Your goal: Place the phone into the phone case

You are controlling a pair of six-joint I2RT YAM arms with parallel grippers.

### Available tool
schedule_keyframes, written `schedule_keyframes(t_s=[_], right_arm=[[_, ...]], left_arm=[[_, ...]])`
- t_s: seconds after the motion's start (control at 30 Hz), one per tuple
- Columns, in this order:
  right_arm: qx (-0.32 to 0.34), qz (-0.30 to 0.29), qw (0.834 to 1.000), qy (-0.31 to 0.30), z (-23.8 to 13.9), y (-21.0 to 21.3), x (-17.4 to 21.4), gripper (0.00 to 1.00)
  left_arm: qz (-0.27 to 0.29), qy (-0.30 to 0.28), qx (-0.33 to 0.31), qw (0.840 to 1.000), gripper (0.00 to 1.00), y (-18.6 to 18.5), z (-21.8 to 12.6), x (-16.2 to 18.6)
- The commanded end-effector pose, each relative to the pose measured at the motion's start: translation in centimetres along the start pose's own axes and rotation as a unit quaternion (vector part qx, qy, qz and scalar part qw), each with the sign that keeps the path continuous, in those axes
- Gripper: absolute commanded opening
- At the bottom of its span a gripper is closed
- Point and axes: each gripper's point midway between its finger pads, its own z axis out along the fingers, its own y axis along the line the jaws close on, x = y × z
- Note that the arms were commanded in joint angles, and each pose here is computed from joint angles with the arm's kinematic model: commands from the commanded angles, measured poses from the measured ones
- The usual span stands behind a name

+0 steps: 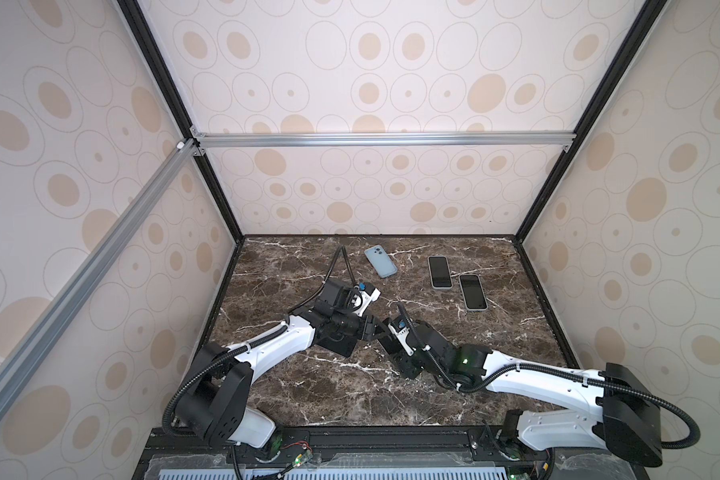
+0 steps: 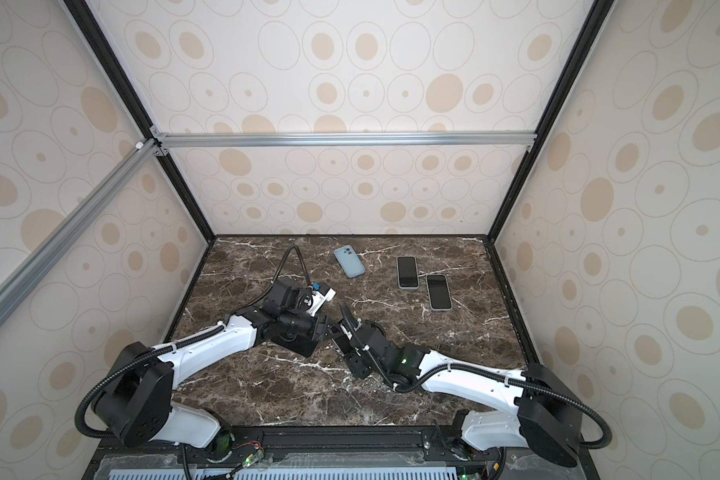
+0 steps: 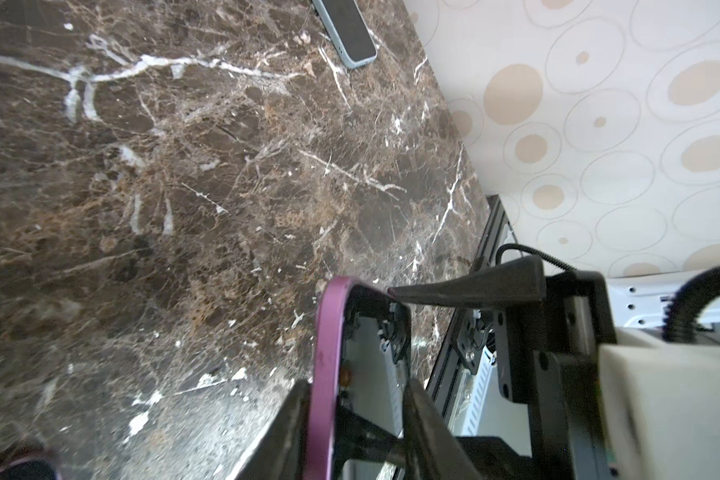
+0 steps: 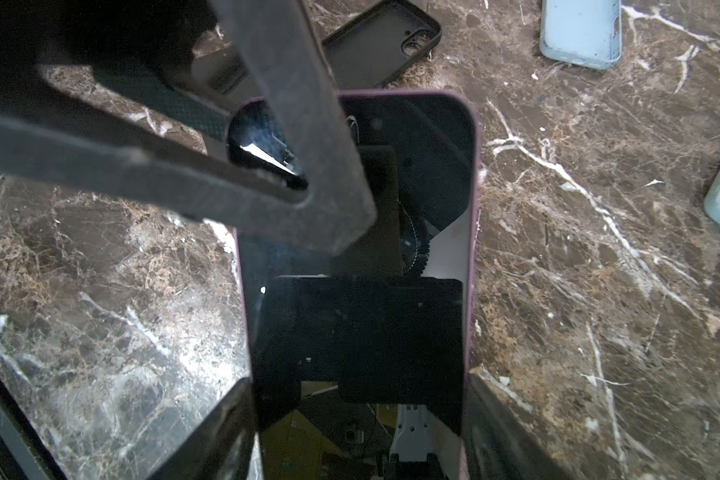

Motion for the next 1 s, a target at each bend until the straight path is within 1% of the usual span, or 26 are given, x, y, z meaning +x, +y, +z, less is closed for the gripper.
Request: schedule_keyframes(t_s=[0.0, 0.17, 0.23, 0.3, 0.37, 0.43, 0.47, 0.5, 0.57, 0.67, 0.77, 0.8, 0.87, 0.93, 0.97], right_arm=[[-0.008, 0.001, 0.999, -0.041, -0.7, 0.2, -2.1, 0.64], [-0.009, 0.001, 0.999, -0.042, -0.7, 0.3, -2.3, 0.63], [-0.010, 0.002, 0.999, -0.045, -0.9, 0.3, -2.5, 0.64], [-0.008, 0.007, 0.999, -0.049, -1.2, 0.2, -2.8, 0.70], [-0.003, 0.027, 0.997, -0.066, -2.0, -0.2, -3.6, 0.83], [-0.013, 0.048, 0.994, -0.100, -3.4, -0.1, -5.1, 0.97], [-0.021, 0.060, 0.990, -0.122, -4.4, -0.2, -6.0, 0.99], [-0.031, 0.068, 0.987, -0.145, -5.4, -0.1, -6.9, 0.98], [-0.051, 0.086, 0.976, -0.194, -7.8, -0.2, -8.8, 0.99], [-0.062, 0.106, 0.958, -0.260, -11.4, -1.1, -11.2, 0.99], [-0.087, 0.112, 0.938, -0.317, -14.9, -1.9, -13.2, 1.00], [-0.093, 0.114, 0.931, -0.335, -16.0, -2.2, -13.9, 0.98], [-0.111, 0.115, 0.914, -0.374, -18.4, -2.6, -15.1, 0.91], [-0.122, 0.116, 0.900, -0.403, -20.5, -3.1, -16.1, 0.85], [-0.126, 0.114, 0.894, -0.414, -21.3, -3.2, -16.5, 0.84]], left_arm=[[0.007, -0.003, 0.034, 0.999, 0.27, -1.6, 0.2, -0.8], [-0.003, -0.009, 0.048, 0.999, 0.10, -2.0, 0.2, -0.7], [-0.004, -0.014, 0.055, 0.998, 0.01, -2.3, 0.1, -0.8], [-0.004, -0.022, 0.060, 0.998, 0.00, -2.6, -0.2, -1.1], [0.001, -0.036, 0.061, 0.997, 0.00, -3.2, -0.7, -1.8], [0.014, -0.058, 0.064, 0.996, 0.00, -4.1, -1.5, -2.8], [0.025, -0.073, 0.069, 0.995, 0.00, -4.9, -2.1, -3.5], [0.035, -0.091, 0.072, 0.993, 0.00, -5.5, -2.7, -4.3], [0.063, -0.140, 0.082, 0.985, 0.00, -7.6, -4.7, -6.2], [0.105, -0.216, 0.091, 0.966, 0.00, -10.4, -8.0, -8.4], [0.150, -0.303, 0.119, 0.934, 0.00, -13.7, -11.9, -10.0], [0.160, -0.324, 0.131, 0.923, 0.00, -14.6, -13.0, -10.2], [0.186, -0.370, 0.158, 0.897, 0.00, -16.7, -15.5, -10.4], [0.205, -0.400, 0.179, 0.875, 0.00, -18.3, -17.4, -10.3], [0.215, -0.410, 0.188, 0.866, 0.00, -19.0, -18.1, -10.3]])
